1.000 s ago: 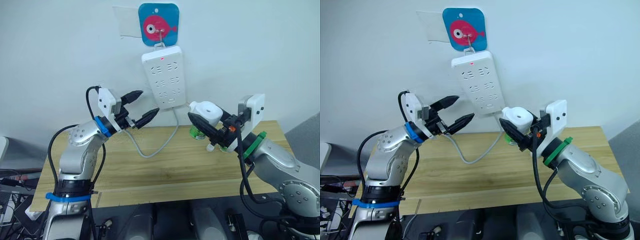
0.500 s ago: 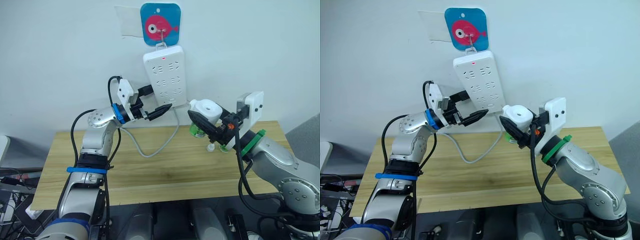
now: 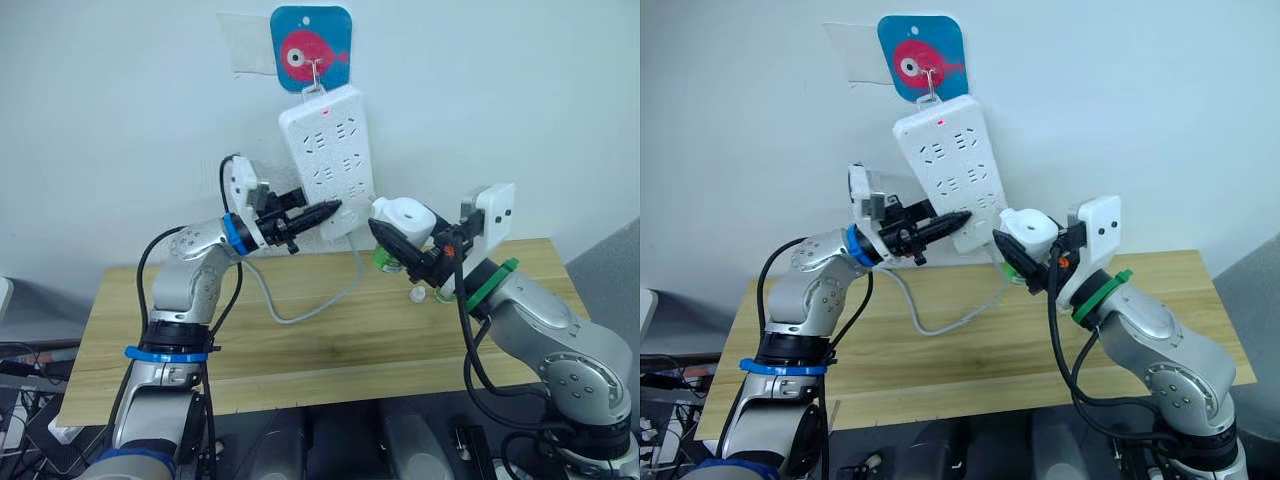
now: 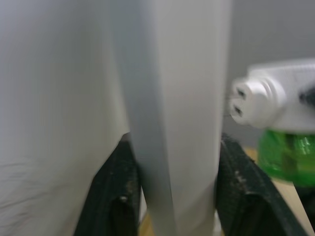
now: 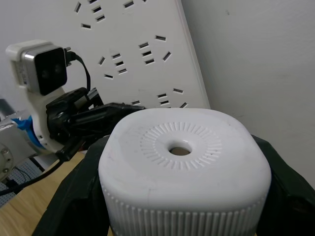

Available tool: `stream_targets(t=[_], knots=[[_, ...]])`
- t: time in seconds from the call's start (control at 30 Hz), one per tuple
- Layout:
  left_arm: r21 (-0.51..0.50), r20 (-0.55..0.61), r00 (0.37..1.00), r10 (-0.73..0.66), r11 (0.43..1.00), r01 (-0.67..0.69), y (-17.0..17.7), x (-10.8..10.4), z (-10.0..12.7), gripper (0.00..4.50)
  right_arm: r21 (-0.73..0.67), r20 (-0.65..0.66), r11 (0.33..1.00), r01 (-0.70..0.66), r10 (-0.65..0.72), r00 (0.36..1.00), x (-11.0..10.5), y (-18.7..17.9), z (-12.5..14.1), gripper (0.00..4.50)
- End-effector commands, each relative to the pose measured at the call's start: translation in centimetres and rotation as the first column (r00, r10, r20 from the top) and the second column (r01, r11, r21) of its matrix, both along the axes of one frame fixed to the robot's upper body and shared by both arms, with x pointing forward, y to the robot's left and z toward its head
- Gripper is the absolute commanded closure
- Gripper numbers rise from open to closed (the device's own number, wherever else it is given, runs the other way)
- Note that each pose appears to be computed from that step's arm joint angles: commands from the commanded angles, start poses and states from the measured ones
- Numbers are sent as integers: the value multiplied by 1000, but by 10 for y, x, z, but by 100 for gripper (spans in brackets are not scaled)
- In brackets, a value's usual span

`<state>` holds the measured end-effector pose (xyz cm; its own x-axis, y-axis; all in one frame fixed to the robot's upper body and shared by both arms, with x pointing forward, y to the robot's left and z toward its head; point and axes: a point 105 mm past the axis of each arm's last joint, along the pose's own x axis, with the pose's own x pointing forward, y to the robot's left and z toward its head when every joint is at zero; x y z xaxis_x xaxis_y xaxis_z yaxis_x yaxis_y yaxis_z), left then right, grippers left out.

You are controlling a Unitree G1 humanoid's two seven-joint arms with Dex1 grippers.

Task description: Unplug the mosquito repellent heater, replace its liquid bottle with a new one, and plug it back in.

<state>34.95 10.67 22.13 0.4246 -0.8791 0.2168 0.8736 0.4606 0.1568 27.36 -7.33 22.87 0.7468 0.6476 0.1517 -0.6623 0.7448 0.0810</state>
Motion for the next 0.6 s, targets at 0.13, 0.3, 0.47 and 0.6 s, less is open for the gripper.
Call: stream_targets(t=[0.13, 0.3, 0.47, 0.6], knots=[[-3, 38, 999, -11, 1000, 11, -6, -7, 8, 313, 17, 51, 1000, -26, 25, 998, -4, 9, 12, 151], [-7, 37, 999, -14, 1000, 15, -9, -9, 8, 313, 9, 44, 1000, -23, 23, 999, 3, 19, 12, 151], [-2, 40, 999, -23, 1000, 23, -10, -10, 8, 313, 2, 37, 1000, 7, -7, 999, 10, 21, 10, 151], [3, 42, 999, -25, 1000, 25, -10, -11, 8, 313, 3, 43, 1000, 21, -21, 999, 13, 22, 10, 151]])
